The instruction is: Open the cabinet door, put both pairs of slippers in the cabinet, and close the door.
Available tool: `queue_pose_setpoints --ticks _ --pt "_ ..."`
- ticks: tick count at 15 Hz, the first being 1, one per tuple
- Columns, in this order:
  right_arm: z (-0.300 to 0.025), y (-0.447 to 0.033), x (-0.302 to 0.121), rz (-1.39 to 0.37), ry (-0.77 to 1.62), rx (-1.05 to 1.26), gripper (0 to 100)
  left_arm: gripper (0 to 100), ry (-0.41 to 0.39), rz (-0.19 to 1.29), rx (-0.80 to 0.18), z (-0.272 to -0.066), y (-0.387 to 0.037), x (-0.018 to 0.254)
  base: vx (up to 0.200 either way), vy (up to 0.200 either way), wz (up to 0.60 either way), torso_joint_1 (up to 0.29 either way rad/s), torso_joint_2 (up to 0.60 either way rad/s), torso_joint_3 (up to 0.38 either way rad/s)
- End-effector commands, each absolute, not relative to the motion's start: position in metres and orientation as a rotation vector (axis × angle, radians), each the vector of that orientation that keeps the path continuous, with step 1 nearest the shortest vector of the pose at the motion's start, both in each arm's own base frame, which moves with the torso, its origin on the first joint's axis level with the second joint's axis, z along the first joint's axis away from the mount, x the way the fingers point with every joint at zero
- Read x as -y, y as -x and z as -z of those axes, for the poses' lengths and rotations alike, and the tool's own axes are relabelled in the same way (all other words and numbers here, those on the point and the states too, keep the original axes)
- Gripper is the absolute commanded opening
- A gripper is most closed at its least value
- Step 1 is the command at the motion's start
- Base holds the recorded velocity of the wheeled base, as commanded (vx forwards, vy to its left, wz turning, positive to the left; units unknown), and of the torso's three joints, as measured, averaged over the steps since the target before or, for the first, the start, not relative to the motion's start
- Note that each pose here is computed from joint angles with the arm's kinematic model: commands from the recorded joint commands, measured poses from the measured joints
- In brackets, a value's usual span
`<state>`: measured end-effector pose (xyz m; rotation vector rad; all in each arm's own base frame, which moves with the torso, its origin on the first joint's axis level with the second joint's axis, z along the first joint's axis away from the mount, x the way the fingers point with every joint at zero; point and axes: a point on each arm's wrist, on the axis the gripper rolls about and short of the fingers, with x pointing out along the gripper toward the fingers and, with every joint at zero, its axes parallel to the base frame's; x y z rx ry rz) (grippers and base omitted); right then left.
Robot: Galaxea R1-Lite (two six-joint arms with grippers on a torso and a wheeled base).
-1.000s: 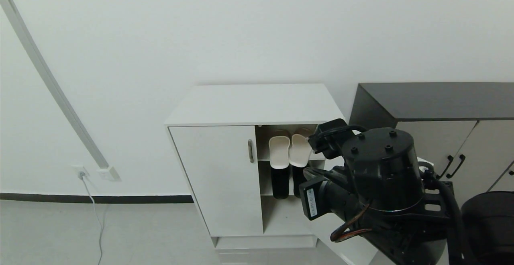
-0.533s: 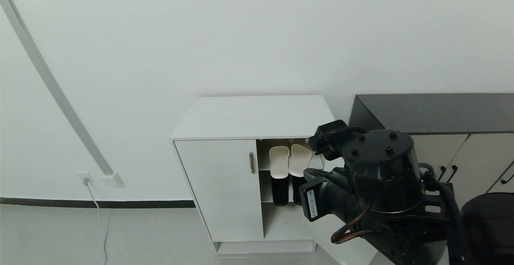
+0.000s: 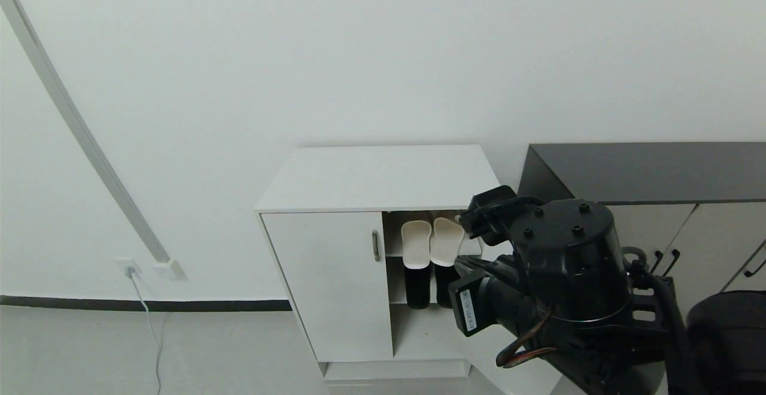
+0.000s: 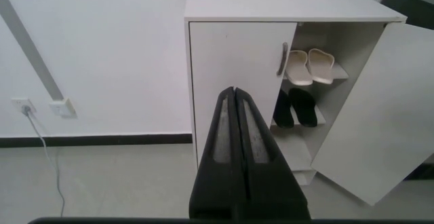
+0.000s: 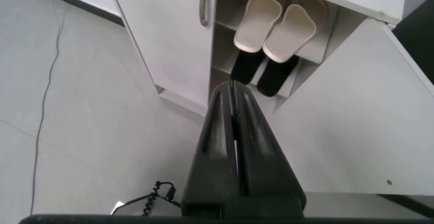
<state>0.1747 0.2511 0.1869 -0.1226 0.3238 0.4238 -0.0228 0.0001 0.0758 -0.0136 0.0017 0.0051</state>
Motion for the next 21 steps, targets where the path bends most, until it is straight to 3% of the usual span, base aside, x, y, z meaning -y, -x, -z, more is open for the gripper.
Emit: queue_pose_setpoints --ticks 1,10,21 --pt "-0.1864 -0.1744 -0.251 -0.424 0.123 -0.325 0 0 0.014 -0.006 -0.001 -0.0758 0.0228 -0.0001 0.0 0.0 0.0 0.0 0.0 0.0" --pt "-0.1865 -0.1753 -0.2499 -0.425 0.123 -0.326 0 0 0.014 -0.006 -0.001 -0.0758 0.0228 -0.0001 0.0 0.0 -0.53 0.004 0.0 0.003" --pt "-0.1865 -0.1796 -0.2463 -0.408 0.118 -0.325 0 0 0.014 -0.006 -0.001 -0.0758 0.0228 -0.0001 -0.018 0.0 0.0 0.0 0.0 0.0"
